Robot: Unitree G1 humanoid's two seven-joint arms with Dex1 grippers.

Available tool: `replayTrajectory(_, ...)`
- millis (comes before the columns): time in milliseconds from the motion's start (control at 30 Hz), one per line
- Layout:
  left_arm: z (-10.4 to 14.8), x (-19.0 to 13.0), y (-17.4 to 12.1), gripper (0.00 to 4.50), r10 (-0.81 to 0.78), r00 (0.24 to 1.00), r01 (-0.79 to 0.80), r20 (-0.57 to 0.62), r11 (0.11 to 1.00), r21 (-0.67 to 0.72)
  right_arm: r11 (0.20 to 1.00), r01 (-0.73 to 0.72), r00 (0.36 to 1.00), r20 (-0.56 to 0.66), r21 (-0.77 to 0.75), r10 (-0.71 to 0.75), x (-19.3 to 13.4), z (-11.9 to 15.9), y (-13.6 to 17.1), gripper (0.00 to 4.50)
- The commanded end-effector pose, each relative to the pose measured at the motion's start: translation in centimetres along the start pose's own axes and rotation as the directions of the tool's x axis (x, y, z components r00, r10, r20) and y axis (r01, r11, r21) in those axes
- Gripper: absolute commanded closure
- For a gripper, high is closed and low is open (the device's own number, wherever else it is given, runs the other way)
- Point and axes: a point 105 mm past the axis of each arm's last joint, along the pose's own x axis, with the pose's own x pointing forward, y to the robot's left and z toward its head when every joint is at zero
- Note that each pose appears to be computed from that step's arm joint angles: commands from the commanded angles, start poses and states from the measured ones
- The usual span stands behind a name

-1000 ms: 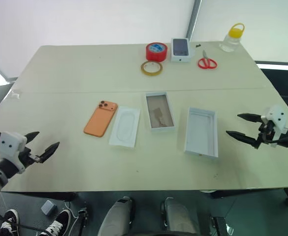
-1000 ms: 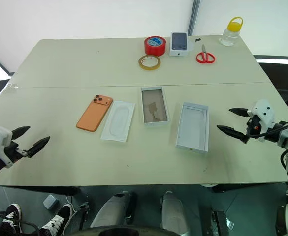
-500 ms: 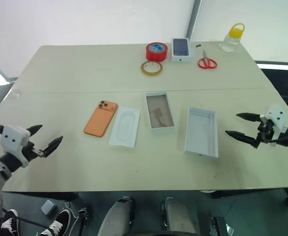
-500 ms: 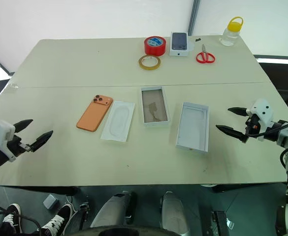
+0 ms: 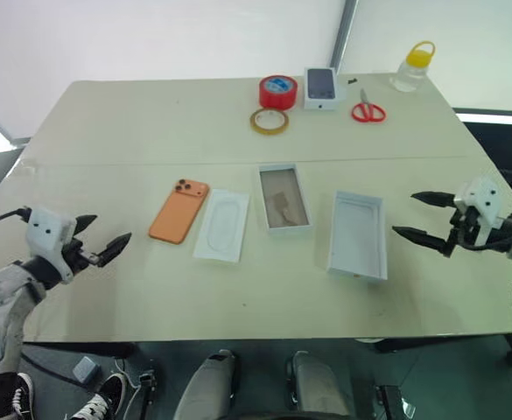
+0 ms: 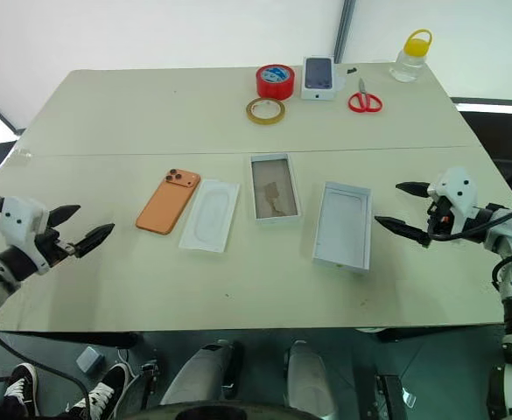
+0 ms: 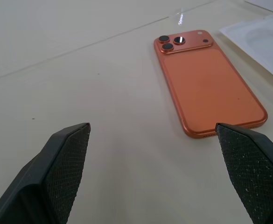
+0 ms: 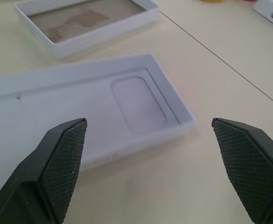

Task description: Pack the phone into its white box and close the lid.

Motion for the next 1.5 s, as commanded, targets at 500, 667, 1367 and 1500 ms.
replayTrajectory(500, 2.2, 6.7, -8.6, 0.0, -0.29, 0.957, 0.247, 0.009, 0.798, -0.549, 0.97, -0.208, 0.958, 0.175, -0.124, 0.228, 6.4, 6.4, 4.4, 0.02)
replayTrajectory(667, 1.3, 7.7, -10.3, 0.0, -0.377, 0.925, 0.276, -0.048, 0.753, -0.597, 0.973, -0.202, 0.96, 0.173, -0.116, 0.22, 6.3, 6.2, 4.4, 0.02)
replayTrajectory(1367, -0.8, 9.7, -11.7, 2.87, -0.481, 0.869, 0.257, -0.114, 0.636, -0.728, 0.98, -0.152, 0.964, 0.199, -0.125, 0.175, 6.0, 6.5, 4.2, 0.0)
replayTrajectory(1500, -1.1, 9.8, -11.5, 2.87, -0.47, 0.874, 0.243, -0.126, 0.647, -0.722, 0.98, -0.151, 0.964, 0.202, -0.126, 0.175, 6.1, 6.6, 4.2, 0.0)
